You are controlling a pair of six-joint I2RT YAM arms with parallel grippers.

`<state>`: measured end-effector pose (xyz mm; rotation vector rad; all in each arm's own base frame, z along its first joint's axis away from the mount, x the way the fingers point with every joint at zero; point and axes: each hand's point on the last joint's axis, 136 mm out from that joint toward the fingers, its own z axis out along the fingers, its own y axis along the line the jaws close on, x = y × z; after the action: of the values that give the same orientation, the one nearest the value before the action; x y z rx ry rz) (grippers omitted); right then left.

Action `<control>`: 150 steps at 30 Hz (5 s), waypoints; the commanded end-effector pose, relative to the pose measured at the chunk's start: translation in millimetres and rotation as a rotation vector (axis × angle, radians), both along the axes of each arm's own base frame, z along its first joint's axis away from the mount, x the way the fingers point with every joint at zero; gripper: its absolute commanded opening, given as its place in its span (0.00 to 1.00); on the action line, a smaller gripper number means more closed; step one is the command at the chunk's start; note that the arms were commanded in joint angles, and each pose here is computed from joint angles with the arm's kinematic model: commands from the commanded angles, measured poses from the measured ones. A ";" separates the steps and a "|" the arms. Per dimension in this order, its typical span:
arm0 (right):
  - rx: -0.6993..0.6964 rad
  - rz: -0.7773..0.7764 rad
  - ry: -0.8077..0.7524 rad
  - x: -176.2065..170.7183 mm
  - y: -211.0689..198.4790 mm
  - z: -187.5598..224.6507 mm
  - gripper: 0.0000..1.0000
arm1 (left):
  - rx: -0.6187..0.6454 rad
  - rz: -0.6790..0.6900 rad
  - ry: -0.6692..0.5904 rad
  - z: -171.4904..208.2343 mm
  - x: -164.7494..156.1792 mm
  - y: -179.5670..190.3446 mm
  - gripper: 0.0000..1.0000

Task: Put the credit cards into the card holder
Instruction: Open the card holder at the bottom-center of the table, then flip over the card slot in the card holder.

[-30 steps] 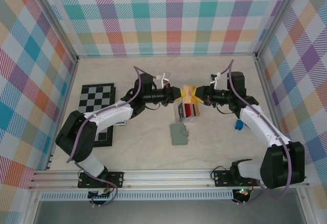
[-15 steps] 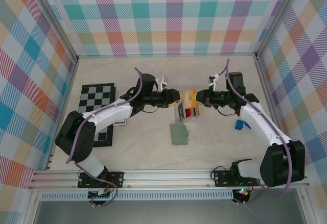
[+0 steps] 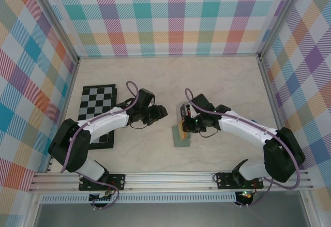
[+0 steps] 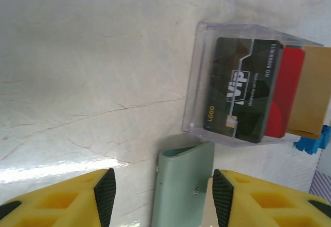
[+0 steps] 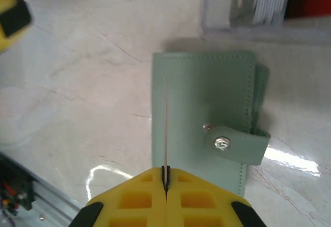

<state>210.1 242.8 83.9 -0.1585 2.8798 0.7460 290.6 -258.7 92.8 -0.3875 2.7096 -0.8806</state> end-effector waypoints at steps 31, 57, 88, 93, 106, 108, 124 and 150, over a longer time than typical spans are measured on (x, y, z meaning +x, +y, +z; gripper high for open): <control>-0.262 -0.195 -0.006 -4.7 -79.6 -13.7 0.06 | 0.061 -0.275 0.094 -33.0 -44.1 -63.8 0.57; 0.013 -0.173 0.015 1.9 -52.0 -13.3 0.07 | 0.026 -0.410 0.116 -51.9 -60.6 -116.9 0.55; 0.468 -0.184 0.040 21.0 -18.0 28.0 0.05 | -0.173 -0.276 0.036 -18.7 -49.6 -104.6 0.78; 0.519 -0.186 0.061 22.0 -14.7 27.5 0.04 | -0.216 -0.251 0.049 -20.4 -49.7 -104.7 0.78; 0.614 -0.174 0.104 20.5 -14.2 31.7 0.04 | -0.196 -0.217 0.058 -25.8 -48.0 -91.9 0.50; 0.606 -0.180 0.106 20.9 -15.7 30.9 0.04 | -0.197 -0.214 0.058 -25.1 -47.6 -89.6 0.42; 0.302 -0.204 0.098 15.8 -42.6 7.6 0.05 | -0.179 -0.182 0.050 -18.8 -48.4 -68.8 0.00; -0.183 -0.222 0.132 0.8 -92.8 -35.8 0.04 | -0.001 -0.158 0.107 -49.0 -68.5 2.8 0.00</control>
<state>216.1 161.3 49.4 0.2139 2.9740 0.5872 229.9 -268.6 54.9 -0.2367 2.8296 -1.0015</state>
